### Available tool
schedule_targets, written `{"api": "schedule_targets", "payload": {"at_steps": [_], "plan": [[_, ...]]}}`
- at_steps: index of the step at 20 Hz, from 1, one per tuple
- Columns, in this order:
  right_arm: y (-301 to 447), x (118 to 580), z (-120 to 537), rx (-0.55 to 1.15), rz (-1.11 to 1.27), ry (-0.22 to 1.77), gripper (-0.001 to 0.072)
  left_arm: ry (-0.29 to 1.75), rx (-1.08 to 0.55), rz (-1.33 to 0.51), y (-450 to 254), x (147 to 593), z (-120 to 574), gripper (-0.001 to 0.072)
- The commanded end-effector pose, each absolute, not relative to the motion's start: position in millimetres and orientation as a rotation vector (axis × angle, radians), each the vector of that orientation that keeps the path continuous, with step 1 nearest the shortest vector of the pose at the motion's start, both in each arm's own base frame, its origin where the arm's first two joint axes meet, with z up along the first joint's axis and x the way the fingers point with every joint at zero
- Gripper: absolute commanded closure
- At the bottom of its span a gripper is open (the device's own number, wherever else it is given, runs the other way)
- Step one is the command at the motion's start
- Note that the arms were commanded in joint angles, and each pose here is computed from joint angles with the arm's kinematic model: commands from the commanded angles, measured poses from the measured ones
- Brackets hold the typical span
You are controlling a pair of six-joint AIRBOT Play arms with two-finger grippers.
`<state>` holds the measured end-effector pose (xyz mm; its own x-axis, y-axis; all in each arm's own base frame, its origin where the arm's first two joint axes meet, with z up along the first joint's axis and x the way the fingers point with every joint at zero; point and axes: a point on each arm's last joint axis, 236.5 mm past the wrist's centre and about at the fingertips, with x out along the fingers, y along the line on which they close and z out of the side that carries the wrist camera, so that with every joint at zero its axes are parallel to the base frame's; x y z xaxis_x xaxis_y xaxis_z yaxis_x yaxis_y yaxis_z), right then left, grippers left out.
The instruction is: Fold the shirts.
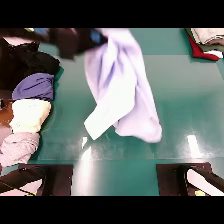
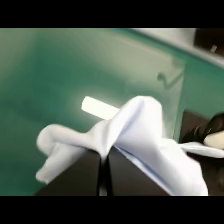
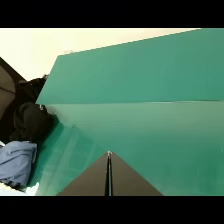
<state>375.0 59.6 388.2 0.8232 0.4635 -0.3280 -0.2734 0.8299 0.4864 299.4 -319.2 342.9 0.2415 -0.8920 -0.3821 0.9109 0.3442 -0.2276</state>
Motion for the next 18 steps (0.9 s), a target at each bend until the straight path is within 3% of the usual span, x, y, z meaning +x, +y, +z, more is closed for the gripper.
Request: {"api": "schedule_targets", "payload": {"at_steps": [1, 4, 5, 6, 7, 13, 18], "plan": [[64.5, 364.6, 387.4, 0.422, 0.419, 0.476, 0.0691, 0.807, 0.155, -1.055, -304.6, 324.0, 220.2, 0.0682], [64.9, 363.2, 378.4, 0.433, 0.417, 0.497, 0.0691, 1.010, 0.174, -0.917, -285.3, 340.2, 125.0, 0.0681], [65.0, 362.8, 373.6, 0.439, 0.415, 0.508, 0.0691, 1.060, 0.172, -0.905, -282.6, 338.3, 101.4, 0.0547], [65.0, 362.2, 367.5, 0.446, 0.412, 0.521, 0.0691, 1.099, 0.183, -0.887, -277.9, 337.4, 84.3, 0.0220], [65.0, 361.6, 361.7, 0.453, 0.409, 0.534, 0.0691, 1.136, 0.201, -0.860, -268.9, 338.1, 74.7, 0.0078], [64.4, 359.6, 332.7, 0.484, 0.394, 0.597, 0.0691, 1.339, 0.060, -0.725, -187.0, 336.8, 63.8, 0.0096], [63.8, 362.4, 313.2, 0.509, 0.389, 0.643, 0.0691, 1.477, 0.023, -0.600, -147.7, 318.5, -11.5, 0.0095]]}}
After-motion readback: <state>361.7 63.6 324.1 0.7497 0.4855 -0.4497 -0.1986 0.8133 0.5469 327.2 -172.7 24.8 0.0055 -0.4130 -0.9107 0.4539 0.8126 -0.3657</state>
